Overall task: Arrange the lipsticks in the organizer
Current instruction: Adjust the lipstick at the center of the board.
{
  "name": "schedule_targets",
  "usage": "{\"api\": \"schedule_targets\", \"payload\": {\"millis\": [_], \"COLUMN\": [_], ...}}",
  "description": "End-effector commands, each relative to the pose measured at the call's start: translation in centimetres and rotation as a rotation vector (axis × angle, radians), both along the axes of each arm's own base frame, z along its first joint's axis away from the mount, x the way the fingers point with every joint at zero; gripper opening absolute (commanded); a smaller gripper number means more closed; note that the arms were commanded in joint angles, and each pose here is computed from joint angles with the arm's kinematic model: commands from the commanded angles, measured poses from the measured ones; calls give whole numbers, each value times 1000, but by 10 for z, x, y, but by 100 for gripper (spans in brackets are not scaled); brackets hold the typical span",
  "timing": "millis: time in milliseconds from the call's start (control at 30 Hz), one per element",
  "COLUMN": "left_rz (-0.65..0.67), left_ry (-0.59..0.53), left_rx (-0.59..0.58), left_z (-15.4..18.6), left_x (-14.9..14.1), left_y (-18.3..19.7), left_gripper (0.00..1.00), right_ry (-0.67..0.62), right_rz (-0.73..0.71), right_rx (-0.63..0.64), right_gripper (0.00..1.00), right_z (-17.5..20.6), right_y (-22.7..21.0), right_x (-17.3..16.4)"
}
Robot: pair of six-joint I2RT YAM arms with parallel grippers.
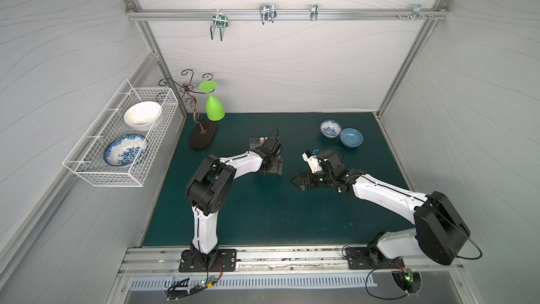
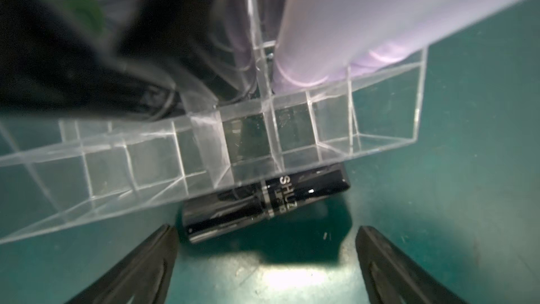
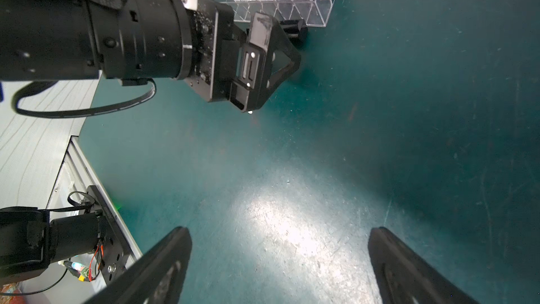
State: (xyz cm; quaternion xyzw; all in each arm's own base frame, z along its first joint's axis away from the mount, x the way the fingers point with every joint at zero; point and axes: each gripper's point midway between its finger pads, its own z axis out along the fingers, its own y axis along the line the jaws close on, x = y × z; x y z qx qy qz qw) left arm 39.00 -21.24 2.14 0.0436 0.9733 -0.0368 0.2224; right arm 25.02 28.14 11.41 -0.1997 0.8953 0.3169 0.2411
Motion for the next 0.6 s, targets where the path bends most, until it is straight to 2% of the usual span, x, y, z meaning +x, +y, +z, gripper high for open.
{"api": "schedule_targets", "payload": {"millis": [0, 300, 567], "left_rz": [16, 1, -33], "left_ry": [-28, -18, -23], "left_rx": [-15, -34, -42], "left_z": [5, 7, 17], "left_x": [18, 11, -22], "left_y": [-8, -15, -33], "left_gripper": [100, 100, 100], "right_ry": [-16, -18, -35], "right_rz": [21, 19, 8], "right_rx": [18, 25, 25], "right_gripper": [98, 98, 98], "right_z": [4, 7, 12], "right_y": [4, 2, -3], "right_x": [0, 0, 0]}}
